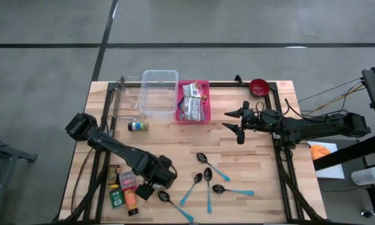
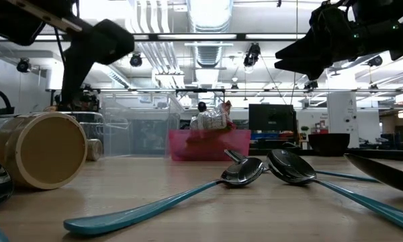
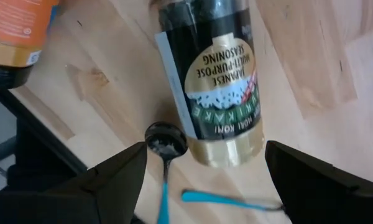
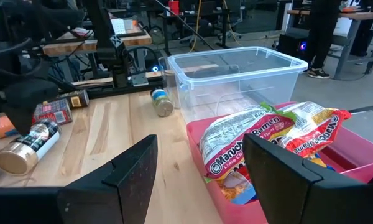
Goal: Pick & Place Food Item
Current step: Put the gold seasoning bottle into the right transparent bin
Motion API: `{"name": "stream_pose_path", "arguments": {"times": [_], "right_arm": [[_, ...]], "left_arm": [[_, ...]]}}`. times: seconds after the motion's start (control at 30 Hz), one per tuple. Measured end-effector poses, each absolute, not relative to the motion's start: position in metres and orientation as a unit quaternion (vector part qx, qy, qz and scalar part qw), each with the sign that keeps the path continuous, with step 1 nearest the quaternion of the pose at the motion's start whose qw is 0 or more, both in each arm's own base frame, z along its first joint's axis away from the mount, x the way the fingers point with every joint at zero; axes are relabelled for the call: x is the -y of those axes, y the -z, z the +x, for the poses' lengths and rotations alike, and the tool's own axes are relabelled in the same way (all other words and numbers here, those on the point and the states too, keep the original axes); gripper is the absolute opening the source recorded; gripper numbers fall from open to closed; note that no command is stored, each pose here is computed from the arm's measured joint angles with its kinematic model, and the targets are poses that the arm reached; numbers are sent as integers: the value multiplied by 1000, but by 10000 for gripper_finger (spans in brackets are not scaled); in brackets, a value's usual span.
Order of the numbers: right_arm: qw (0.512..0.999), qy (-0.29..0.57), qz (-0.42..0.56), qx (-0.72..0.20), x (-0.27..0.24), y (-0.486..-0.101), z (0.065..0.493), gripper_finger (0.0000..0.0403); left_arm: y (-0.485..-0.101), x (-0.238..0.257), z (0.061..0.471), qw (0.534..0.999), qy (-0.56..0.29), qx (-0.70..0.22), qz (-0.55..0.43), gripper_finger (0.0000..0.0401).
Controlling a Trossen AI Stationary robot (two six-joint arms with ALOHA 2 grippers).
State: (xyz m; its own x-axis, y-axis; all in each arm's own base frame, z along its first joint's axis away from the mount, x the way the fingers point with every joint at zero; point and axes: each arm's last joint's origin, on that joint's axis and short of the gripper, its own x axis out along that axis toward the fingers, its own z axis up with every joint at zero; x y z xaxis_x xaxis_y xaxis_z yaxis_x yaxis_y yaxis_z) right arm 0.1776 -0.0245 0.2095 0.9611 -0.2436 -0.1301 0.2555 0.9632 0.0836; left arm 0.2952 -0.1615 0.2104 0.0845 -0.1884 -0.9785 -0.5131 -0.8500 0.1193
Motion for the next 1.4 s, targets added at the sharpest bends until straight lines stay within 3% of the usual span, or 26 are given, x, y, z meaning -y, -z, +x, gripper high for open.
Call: {"name": "stream_pose_path", "arguments": {"times": [0.87,1.17,1.4], "right_arm": [[989,126,50,-60,24,-209,177,235],[989,126,50,-60,24,-209,178,235],[989,126,50,-60,24,-209,178,235]], "left_arm": [[-150,153,281,131,-660,-213,-709,330],[-149,152,281,134,-659,-210,-710,268],[-150,152,281,140,-658,-203,-712,282]]}}
